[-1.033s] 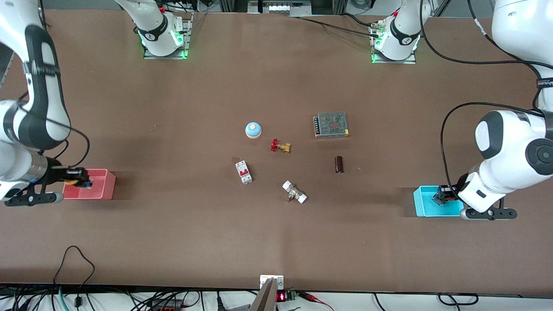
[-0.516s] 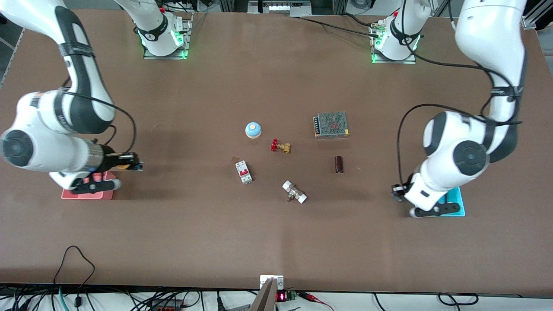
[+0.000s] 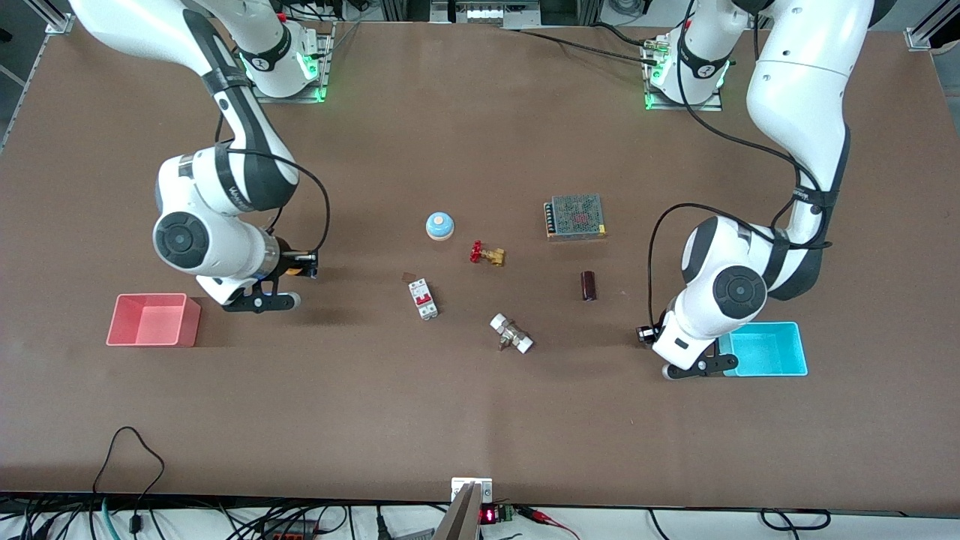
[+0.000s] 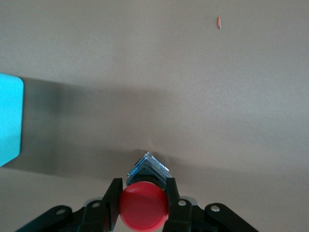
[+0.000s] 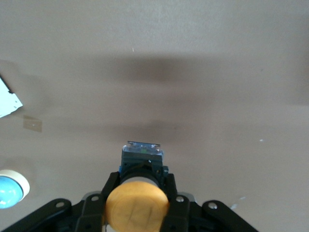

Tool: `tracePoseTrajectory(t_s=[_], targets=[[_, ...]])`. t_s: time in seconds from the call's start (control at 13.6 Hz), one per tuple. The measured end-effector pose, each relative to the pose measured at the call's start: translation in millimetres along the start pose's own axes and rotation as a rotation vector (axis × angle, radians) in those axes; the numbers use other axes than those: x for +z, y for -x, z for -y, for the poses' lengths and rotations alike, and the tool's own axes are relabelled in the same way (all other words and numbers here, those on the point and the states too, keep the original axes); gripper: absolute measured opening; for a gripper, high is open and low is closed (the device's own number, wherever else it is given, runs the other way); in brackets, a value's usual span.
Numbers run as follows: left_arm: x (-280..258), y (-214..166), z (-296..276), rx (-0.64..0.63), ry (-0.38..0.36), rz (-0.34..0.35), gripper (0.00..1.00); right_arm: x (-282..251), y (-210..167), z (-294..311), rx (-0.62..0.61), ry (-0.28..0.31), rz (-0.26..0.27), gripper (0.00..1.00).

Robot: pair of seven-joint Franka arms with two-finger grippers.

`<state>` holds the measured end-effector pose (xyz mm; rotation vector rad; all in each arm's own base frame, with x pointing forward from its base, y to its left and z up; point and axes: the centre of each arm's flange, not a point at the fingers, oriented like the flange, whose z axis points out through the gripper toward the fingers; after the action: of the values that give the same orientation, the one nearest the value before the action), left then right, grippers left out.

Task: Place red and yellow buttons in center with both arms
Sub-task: 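Lower the red button onto the table with the left gripper and release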

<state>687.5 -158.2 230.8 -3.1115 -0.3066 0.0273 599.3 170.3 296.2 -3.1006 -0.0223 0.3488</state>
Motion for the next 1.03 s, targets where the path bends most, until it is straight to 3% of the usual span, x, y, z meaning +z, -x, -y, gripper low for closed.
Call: tracePoseTrajectory(t_s=[0.22, 0.3, 0.74, 1.03], targets=[[3.8, 0.4, -0.5, 0.001, -0.001, 0.003, 0.41, 17.4, 1.6, -5.1, 0.02, -0.005, -0.026, 0.42], [3.6, 0.2, -0.7, 0.001, 0.0, 0.002, 0.46, 20.6, 0.0, -6.9, 0.026, -0.007, -0.035, 0.42], [-17.2, -8.8, 2.4, -0.008, 0.01, -0.035, 1.0, 53.5, -18.9, -21.5, 0.057, -0.02, -0.084, 0.42], [-85.9, -13.2, 14.6, -0.026, 0.015, -0.081, 1.0, 75.7, -25.2, -22.3, 0.059, -0.022, -0.09, 0.42]])
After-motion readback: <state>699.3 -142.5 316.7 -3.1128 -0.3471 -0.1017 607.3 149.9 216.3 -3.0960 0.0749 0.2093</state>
